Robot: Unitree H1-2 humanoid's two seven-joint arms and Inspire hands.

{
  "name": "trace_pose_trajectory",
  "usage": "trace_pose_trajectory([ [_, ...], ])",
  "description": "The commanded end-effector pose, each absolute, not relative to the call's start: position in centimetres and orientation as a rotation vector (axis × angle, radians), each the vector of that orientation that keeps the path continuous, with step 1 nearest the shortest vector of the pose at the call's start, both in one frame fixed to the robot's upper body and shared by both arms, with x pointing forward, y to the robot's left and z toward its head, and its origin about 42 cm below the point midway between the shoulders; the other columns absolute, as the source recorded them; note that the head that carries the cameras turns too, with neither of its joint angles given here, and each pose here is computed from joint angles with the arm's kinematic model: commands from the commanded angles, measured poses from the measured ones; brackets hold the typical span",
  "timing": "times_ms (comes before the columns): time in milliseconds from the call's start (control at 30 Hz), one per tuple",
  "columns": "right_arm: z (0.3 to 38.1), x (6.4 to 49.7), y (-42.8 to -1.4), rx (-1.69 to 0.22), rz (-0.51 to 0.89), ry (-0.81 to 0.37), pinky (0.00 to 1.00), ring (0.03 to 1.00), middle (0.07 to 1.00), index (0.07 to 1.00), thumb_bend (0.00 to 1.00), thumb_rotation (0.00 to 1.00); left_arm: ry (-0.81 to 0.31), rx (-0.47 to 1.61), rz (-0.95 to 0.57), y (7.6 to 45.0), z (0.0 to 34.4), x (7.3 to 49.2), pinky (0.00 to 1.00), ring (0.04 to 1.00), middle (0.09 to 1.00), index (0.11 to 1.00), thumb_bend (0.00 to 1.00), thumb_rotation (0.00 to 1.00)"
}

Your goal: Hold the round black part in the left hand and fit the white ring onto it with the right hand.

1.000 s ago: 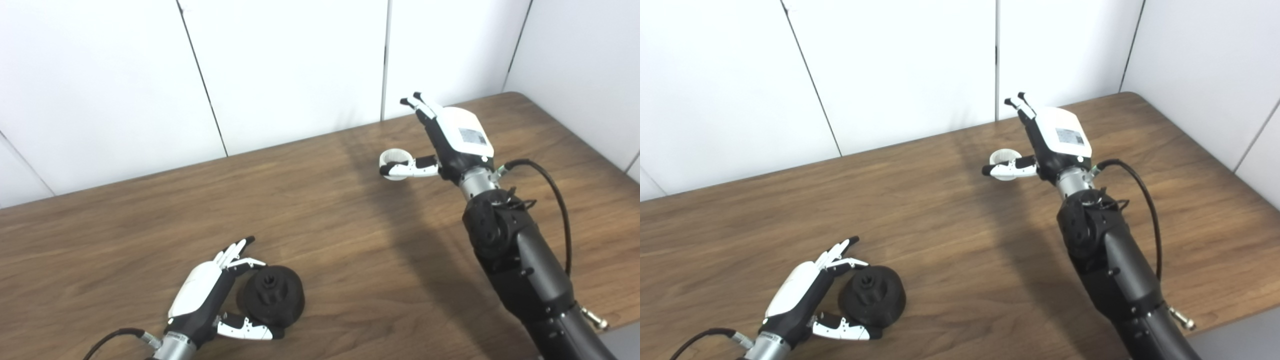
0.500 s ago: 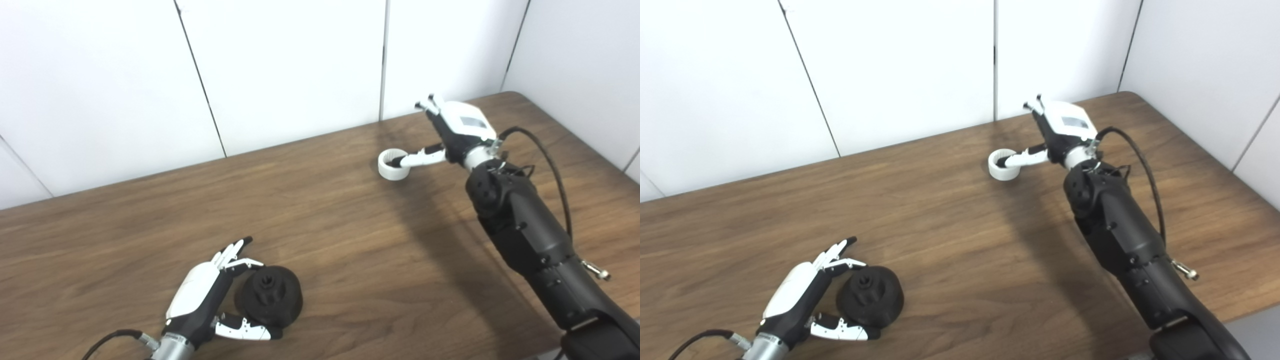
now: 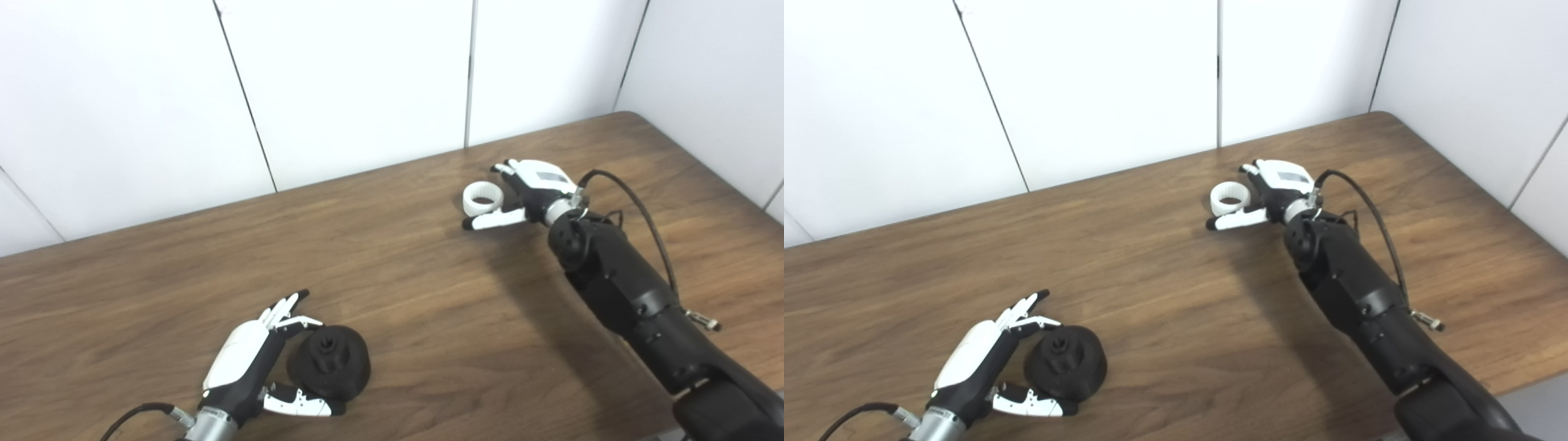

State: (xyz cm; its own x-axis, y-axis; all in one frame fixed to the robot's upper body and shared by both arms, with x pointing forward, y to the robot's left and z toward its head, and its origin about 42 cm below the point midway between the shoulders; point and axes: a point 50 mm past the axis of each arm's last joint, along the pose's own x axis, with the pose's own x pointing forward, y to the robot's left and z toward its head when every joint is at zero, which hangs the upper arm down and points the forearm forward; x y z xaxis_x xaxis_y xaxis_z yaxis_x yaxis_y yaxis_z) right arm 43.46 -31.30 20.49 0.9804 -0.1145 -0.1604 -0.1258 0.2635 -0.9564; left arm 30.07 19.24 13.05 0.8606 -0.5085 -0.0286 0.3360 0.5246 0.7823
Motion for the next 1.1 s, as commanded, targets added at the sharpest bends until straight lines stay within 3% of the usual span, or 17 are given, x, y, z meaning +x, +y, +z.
trace_pose_trajectory([
  [0, 23.8, 44.9, -30.8, -1.316, -0.034, 0.11, 0.87, 0.996, 1.0, 0.957, 1.0, 0.77, -0.266, 0.902, -0.488, 19.2, 14.5, 30.7, 1.0, 1.0, 1.0, 0.611, 0.97, 0.34],
  [267, 23.3, 45.2, -30.2, -1.322, -0.016, 0.114, 0.91, 0.997, 1.0, 0.961, 1.0, 0.76, -0.264, 0.897, -0.494, 19.2, 14.5, 30.5, 1.0, 1.0, 1.0, 0.61, 0.97, 0.33],
  [533, 22.6, 45.1, -29.9, -1.33, -0.036, 0.076, 0.89, 0.963, 1.0, 0.905, 0.96, 0.6, -0.258, 0.9, -0.497, 19.2, 14.4, 30.1, 1.0, 1.0, 1.0, 0.614, 0.96, 0.35],
  [1067, 22.6, 45.1, -32.1, -1.329, -0.115, 0.103, 0.87, 0.956, 0.992, 0.892, 0.92, 0.54, -0.248, 0.9, -0.496, 19.7, 14.4, 29.8, 1.0, 1.0, 1.0, 0.611, 0.96, 0.33],
])
